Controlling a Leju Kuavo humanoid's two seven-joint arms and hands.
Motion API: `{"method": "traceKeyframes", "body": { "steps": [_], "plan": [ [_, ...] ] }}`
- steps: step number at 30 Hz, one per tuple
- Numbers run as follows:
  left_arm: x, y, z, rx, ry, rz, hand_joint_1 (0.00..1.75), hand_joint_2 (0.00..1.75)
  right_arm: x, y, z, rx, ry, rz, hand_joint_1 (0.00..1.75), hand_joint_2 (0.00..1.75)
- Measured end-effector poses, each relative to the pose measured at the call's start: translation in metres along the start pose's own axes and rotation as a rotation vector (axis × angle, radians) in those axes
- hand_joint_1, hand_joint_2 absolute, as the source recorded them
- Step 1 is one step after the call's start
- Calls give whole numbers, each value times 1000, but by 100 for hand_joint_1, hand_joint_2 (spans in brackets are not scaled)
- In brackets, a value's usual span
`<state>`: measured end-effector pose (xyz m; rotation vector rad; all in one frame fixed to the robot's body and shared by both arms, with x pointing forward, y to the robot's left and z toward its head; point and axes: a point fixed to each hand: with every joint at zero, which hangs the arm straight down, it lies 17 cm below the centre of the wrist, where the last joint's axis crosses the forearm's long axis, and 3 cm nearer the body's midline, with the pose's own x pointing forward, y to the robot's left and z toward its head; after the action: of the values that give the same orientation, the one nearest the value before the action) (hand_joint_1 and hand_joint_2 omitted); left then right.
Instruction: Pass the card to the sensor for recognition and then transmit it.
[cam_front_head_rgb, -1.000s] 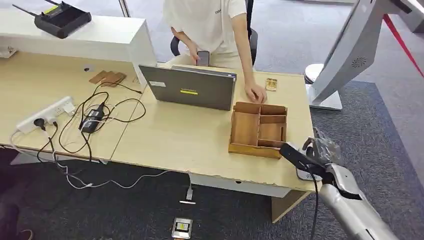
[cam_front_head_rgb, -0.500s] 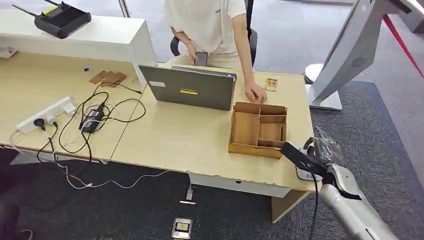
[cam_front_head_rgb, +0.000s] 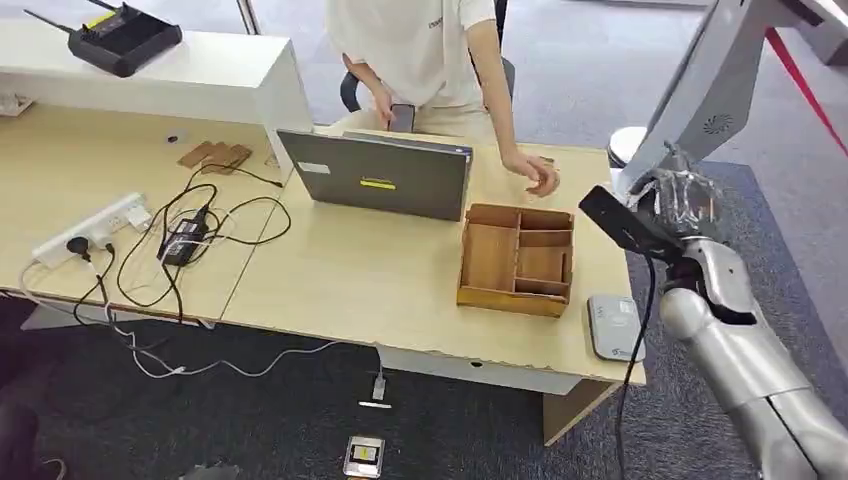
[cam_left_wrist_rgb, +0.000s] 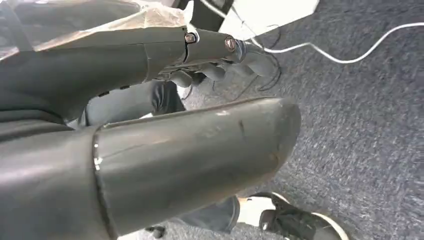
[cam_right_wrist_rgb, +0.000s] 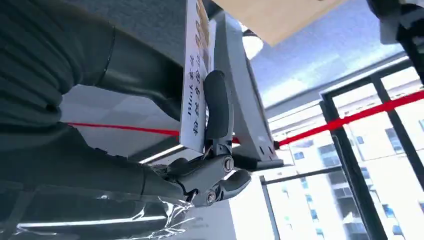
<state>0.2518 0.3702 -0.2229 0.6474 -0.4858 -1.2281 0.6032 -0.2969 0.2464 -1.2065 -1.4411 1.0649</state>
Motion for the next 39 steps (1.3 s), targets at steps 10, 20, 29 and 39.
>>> {"method": "traceKeyframes", "body": {
  "steps": [10,20,29,39],
  "plan": [
    [18,15,-5,10,-46,-42,0,0,72,-54,-41,-22,-138,101,175,175],
    [23,16,-5,14,-57,-53,0,0,119,-41,-49,17,-206,144,175,175],
    [22,12,-4,9,-59,-58,0,0,145,-18,-58,71,-206,217,0,175],
    [19,7,-2,10,-54,-52,0,0,141,-17,-62,43,-190,226,0,175]
  ]
}}
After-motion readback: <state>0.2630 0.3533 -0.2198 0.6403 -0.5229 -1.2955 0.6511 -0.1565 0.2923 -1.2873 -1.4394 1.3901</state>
